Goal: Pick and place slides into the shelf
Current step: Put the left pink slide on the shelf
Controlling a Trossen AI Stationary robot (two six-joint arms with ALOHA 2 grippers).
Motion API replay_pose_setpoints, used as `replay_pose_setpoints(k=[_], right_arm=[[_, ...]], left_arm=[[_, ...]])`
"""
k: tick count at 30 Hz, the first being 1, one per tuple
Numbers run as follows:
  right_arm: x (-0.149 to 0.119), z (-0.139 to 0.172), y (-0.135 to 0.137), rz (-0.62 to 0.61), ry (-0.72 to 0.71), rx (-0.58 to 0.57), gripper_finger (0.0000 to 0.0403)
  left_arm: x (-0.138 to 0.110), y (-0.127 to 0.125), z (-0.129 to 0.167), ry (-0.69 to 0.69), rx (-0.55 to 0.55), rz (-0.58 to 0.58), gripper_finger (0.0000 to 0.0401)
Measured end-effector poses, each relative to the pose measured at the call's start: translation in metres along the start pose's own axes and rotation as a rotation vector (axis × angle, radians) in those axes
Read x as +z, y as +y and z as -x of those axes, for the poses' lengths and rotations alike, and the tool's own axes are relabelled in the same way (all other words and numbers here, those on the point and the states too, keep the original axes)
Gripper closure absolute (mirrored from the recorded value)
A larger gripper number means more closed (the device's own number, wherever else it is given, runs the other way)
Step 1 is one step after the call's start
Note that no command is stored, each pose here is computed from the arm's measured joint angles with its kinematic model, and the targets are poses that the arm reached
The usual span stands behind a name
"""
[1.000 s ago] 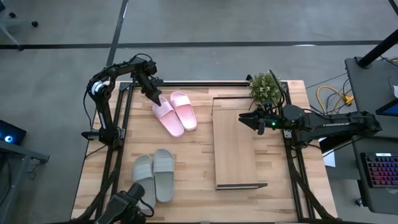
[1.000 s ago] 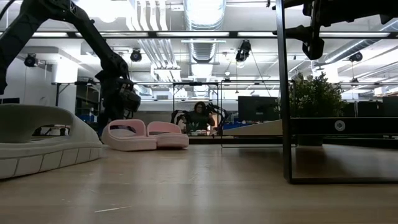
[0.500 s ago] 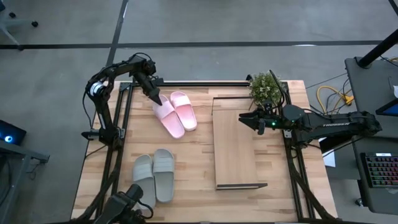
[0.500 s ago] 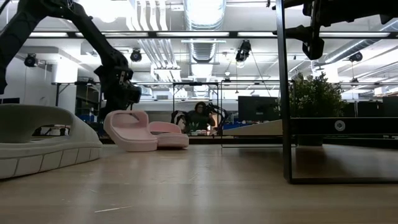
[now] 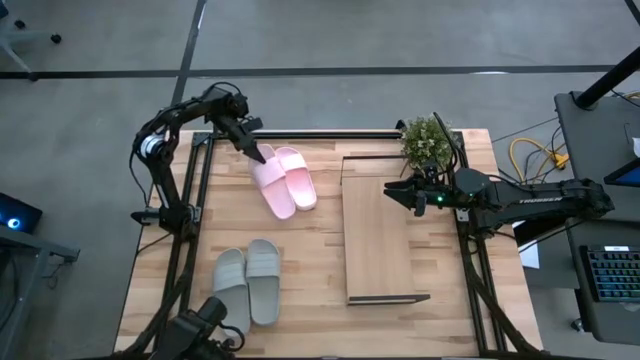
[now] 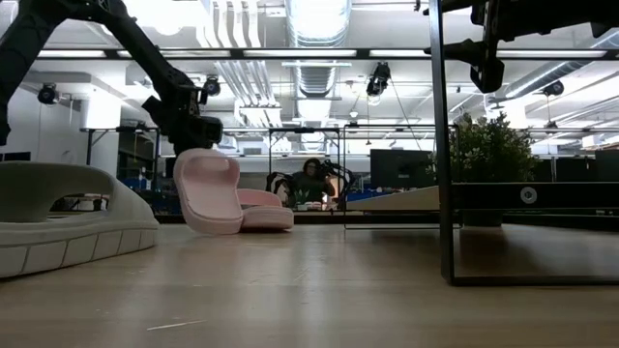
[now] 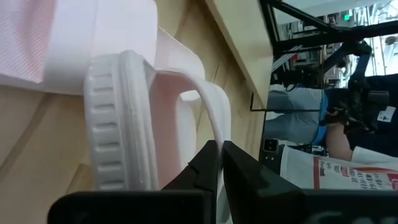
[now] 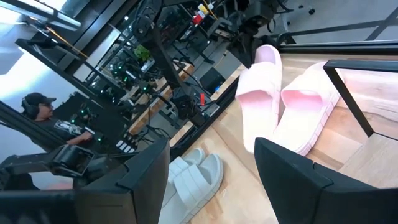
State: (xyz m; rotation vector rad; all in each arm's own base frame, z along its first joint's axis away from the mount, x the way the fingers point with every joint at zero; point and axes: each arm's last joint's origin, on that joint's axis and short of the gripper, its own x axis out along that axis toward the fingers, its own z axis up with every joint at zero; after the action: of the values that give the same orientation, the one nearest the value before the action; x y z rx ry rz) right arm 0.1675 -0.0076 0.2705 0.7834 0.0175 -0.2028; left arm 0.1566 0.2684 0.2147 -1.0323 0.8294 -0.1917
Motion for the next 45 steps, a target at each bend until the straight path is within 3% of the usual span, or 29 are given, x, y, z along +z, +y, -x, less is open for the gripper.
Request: replay_pose_setpoints(k=[10,19,28,33,37,45], right_arm=[[0.000,0.000,0.000,0.000,0.000,0.000,0.0177],[0.000,0.000,0.000,-0.019,0.001,0.000,0.0177],[0.000,0.000,0.000,-0.021,0.001,0.000,0.0177],[0.000,0.000,0.000,-0.080,0.003,-0.001,0.0176],[-0.001,-0.001,0.000,-0.080,0.006,-0.001,0.0152],[-0.004,-0.014,-0.001,-0.121,-0.010,-0.014,0.0067]], left_arm=[[-0.002,-0.014,0.007,-0.035,-0.005,-0.037,0.0401],[-0.001,-0.027,0.014,-0.176,-0.152,-0.087,0.0401],[-0.003,-0.047,0.022,-0.266,-0.227,-0.174,0.0401],[-0.007,-0.063,0.028,-0.314,-0.261,-0.232,0.0401],[-0.010,-0.078,0.034,-0.356,-0.286,-0.298,0.0401],[-0.014,-0.106,0.039,-0.389,-0.325,-0.390,0.0401]])
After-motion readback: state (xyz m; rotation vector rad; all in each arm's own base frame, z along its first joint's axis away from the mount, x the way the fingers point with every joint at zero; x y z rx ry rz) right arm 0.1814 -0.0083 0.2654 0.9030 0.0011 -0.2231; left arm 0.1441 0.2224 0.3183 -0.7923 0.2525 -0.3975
